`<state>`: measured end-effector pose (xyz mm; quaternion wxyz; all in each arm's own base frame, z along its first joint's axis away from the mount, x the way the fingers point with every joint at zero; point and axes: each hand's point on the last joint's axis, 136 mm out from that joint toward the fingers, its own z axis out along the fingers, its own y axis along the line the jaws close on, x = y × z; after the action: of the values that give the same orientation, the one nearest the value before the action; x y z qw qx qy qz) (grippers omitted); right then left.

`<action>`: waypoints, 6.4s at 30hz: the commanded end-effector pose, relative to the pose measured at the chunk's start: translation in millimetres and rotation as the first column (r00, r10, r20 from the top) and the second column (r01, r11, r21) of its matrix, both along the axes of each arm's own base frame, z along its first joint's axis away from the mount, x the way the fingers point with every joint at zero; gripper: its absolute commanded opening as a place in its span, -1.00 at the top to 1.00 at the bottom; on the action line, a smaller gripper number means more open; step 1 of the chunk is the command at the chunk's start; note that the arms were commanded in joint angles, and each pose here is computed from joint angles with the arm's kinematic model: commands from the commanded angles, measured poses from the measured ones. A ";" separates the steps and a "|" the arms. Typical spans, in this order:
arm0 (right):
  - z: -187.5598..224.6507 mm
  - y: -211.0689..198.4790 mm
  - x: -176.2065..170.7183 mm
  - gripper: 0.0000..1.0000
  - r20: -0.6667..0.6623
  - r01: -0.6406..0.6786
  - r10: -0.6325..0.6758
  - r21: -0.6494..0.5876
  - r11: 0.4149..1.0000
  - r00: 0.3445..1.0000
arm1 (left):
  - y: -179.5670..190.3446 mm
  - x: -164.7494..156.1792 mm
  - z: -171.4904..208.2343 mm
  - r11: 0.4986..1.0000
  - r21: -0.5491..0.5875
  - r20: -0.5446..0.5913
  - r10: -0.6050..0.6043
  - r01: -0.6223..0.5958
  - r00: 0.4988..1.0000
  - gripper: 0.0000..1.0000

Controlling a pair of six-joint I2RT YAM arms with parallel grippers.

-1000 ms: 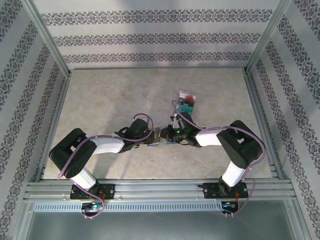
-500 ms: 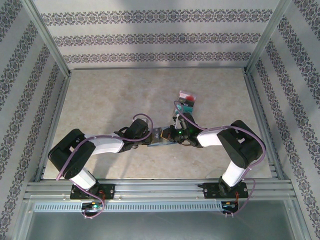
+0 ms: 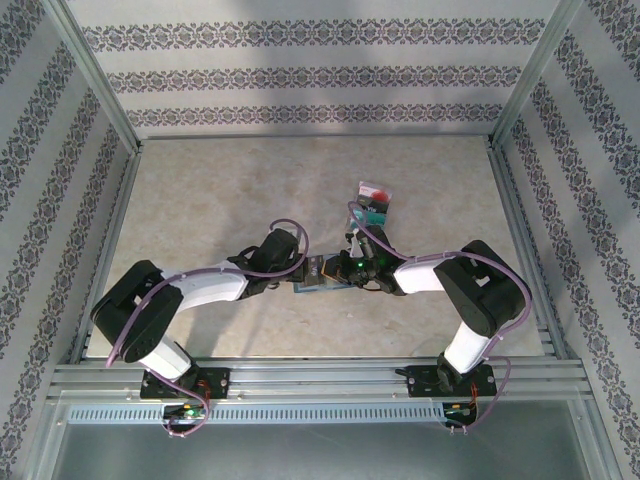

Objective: Take the credit cards out of the card holder

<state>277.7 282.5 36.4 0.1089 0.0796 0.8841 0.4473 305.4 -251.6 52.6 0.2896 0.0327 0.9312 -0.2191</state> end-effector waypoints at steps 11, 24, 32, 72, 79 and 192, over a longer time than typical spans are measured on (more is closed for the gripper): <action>19.0 12.1 2.6 0.71 0.040 -0.025 0.022 0.074 0.997 0.999 | -8.2 -8.9 -31.4 1.000 -0.007 -0.096 -0.030 0.030 0.995 0.78; 24.6 19.0 6.3 0.65 0.067 -0.032 0.025 0.105 0.994 0.997 | -4.4 -11.3 -32.5 1.000 -0.002 -0.097 -0.022 0.022 0.995 0.80; 24.0 28.1 6.5 0.65 0.068 -0.045 0.036 0.128 0.991 0.997 | -3.8 -10.4 -31.2 1.000 -0.001 -0.090 -0.018 0.018 0.996 0.80; 20.2 -10.7 -1.4 0.86 0.077 0.001 0.001 -0.031 1.000 0.997 | 33.9 5.2 -21.6 0.991 0.124 -0.030 0.059 -0.055 0.998 0.66; 33.0 -18.5 -2.1 0.86 0.102 -0.033 0.046 -0.124 0.992 0.994 | 30.9 7.6 -5.3 0.994 0.103 -0.008 0.044 -0.043 0.999 0.57; 114.5 -126.8 175.8 0.47 0.172 -0.242 0.746 -0.879 0.411 0.643 | 100.3 4.5 64.3 0.957 0.152 0.169 0.223 -0.249 0.960 -0.99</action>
<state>455.8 147.9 114.0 0.1836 -0.4272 0.8853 0.0035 306.3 -156.6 109.9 0.3712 -0.0321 0.9226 -0.1002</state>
